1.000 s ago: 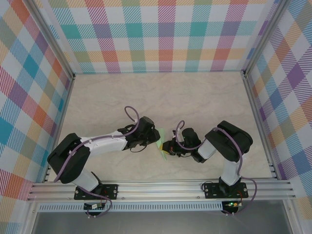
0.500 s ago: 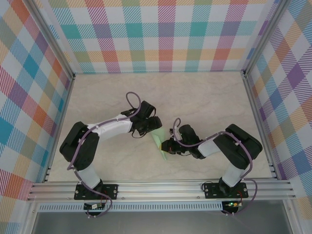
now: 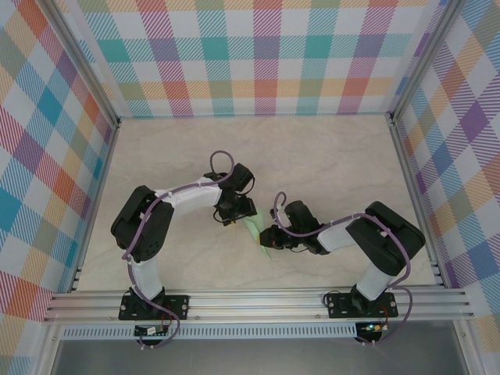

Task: Fold a paper plane with a square sheet of paper (pick it up from the middle)
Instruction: Fold the wing for the fifth time at the center of the table.

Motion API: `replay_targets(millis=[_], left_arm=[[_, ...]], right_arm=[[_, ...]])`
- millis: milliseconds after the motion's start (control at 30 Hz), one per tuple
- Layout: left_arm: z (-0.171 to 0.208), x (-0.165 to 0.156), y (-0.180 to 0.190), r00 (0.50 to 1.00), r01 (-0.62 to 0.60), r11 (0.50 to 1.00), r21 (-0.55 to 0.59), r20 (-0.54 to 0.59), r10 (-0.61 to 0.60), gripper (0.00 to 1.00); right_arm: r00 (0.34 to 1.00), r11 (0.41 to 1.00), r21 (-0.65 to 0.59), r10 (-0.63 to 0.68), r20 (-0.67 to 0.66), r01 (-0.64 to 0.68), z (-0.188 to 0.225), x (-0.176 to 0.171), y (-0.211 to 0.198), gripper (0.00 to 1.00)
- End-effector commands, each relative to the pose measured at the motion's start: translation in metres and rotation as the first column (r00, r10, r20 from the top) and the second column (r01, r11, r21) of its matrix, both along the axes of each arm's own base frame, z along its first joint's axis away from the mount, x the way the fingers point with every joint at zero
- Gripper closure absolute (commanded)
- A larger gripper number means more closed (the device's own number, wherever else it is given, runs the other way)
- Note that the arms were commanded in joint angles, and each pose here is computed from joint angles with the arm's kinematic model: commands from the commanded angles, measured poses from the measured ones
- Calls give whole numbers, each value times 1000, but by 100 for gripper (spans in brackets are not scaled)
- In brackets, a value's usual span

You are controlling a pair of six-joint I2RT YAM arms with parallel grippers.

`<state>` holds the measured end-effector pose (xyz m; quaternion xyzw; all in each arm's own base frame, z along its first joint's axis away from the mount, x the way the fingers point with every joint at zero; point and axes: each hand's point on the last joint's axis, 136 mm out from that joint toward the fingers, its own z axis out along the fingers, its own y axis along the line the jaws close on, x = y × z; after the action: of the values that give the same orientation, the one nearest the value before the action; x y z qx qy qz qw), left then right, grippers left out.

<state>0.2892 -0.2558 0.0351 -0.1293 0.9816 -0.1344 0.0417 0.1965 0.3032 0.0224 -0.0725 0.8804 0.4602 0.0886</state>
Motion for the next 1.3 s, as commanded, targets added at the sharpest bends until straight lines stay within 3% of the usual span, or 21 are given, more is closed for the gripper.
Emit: replay_targets(millis=[0, 167, 467, 667, 967, 1267], left_arm=[[18, -5, 9, 1000, -18, 1000, 11, 16, 18, 36], [1, -12, -8, 999, -14, 999, -38, -48, 12, 44], [-12, -21, -18, 997, 15, 1000, -13, -80, -16, 53], [-19, -22, -20, 995, 20, 1000, -8, -94, -21, 67], [-15, -20, -20, 996, 24, 1000, 4, -86, -23, 81], [-13, -18, -21, 996, 23, 1000, 12, -90, -22, 96]], right_arm=[[999, 999, -19, 27, 28, -26, 0, -2, 0, 90], [998, 999, -30, 39, 39, -38, 0, -2, 1, 90], [997, 998, -38, 51, 64, -49, 2, -2, 0, 88], [994, 996, -51, 72, 82, -68, 5, -3, 0, 86], [982, 987, -105, 138, 125, -126, 9, -6, -2, 77], [938, 947, -254, 257, 231, -197, 13, -12, -1, 62]])
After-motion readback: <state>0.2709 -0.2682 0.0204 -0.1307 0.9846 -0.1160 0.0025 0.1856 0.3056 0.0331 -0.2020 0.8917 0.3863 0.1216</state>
